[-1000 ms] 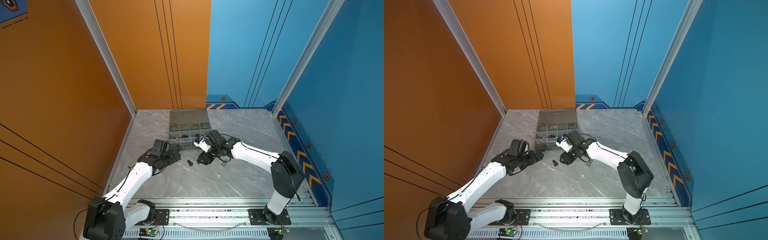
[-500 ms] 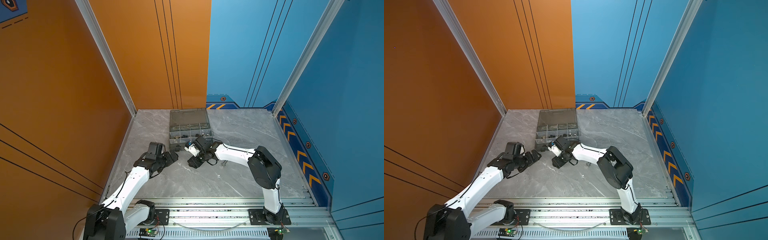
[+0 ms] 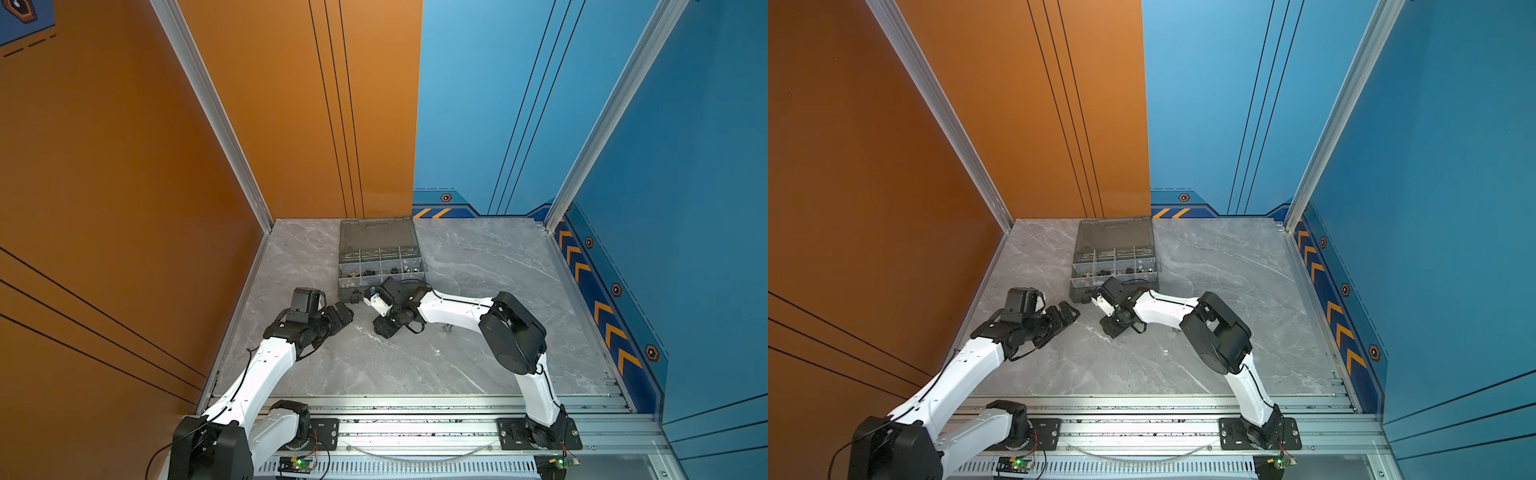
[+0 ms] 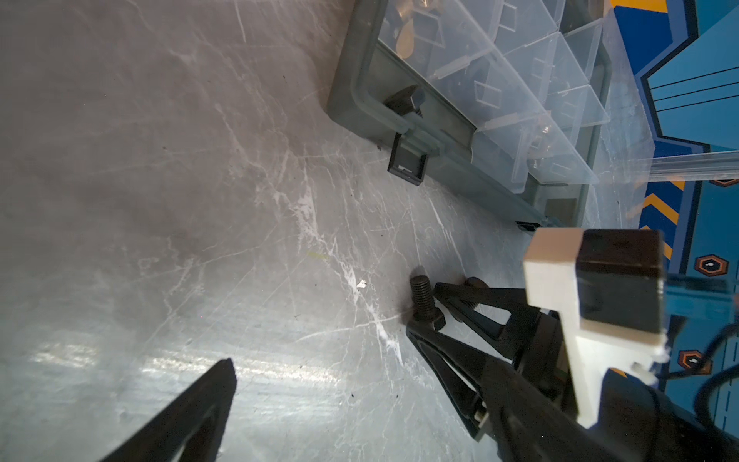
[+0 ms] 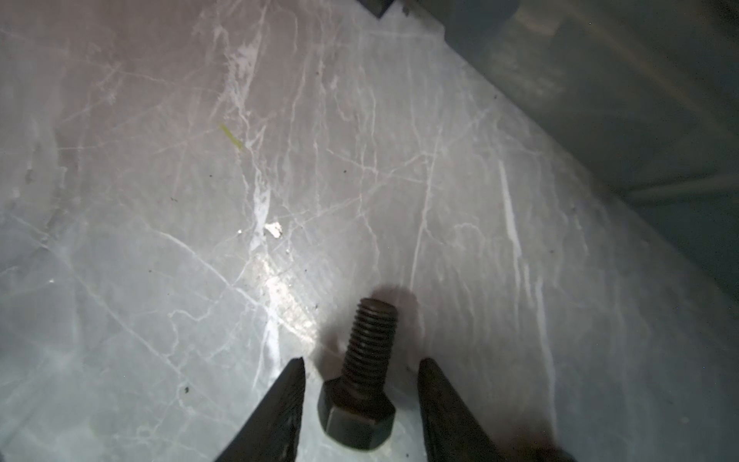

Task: Sort the screws and nuts into containers
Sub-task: 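Close the right gripper on the black hex bolt head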

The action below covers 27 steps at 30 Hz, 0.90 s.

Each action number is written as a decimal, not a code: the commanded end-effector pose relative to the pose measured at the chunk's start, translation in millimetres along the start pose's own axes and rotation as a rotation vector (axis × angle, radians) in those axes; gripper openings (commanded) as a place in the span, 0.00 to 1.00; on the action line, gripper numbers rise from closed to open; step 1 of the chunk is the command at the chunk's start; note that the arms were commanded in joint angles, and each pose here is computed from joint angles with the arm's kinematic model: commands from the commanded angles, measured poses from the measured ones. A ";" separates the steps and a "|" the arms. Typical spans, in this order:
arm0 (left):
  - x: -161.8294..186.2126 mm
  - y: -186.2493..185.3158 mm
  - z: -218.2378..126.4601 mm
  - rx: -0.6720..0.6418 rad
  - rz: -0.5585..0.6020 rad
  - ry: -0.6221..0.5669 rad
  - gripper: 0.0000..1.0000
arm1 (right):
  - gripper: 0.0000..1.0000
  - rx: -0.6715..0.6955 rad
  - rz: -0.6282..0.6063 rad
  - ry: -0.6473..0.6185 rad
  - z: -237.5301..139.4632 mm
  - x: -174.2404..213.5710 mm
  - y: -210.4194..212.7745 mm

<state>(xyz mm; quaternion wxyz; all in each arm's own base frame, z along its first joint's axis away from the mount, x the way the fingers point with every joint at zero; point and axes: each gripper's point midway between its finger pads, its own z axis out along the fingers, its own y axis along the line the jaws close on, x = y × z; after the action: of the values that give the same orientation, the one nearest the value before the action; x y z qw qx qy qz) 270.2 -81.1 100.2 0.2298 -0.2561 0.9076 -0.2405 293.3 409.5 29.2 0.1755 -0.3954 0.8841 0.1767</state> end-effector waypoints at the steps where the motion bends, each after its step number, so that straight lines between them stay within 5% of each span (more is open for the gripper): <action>1: 1.5 1.5 -0.9 0.016 -0.013 0.001 0.98 | 0.44 0.051 -0.001 0.073 7.7 15.9 -6.5; 7: 0.3 0.6 -2.2 0.019 -0.015 -0.004 0.98 | 0.34 0.066 -0.010 0.089 7.6 19.5 -8.6; 16: 0.9 1.0 -1.2 0.023 -0.021 0.000 0.98 | 0.02 -0.008 -0.009 0.034 -9.3 3.2 -2.3; 27: 0.1 0.0 -1.9 0.033 -0.023 -0.003 0.98 | 0.00 -0.129 -0.061 -0.180 -73.5 -65.6 4.0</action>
<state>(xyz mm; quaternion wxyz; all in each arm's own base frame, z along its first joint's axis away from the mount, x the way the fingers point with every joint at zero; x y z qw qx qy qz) 270.0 -79.5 101.7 0.2310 -0.2621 0.9042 -0.2455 308.7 410.2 73.8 0.1927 -0.4037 0.8651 0.2269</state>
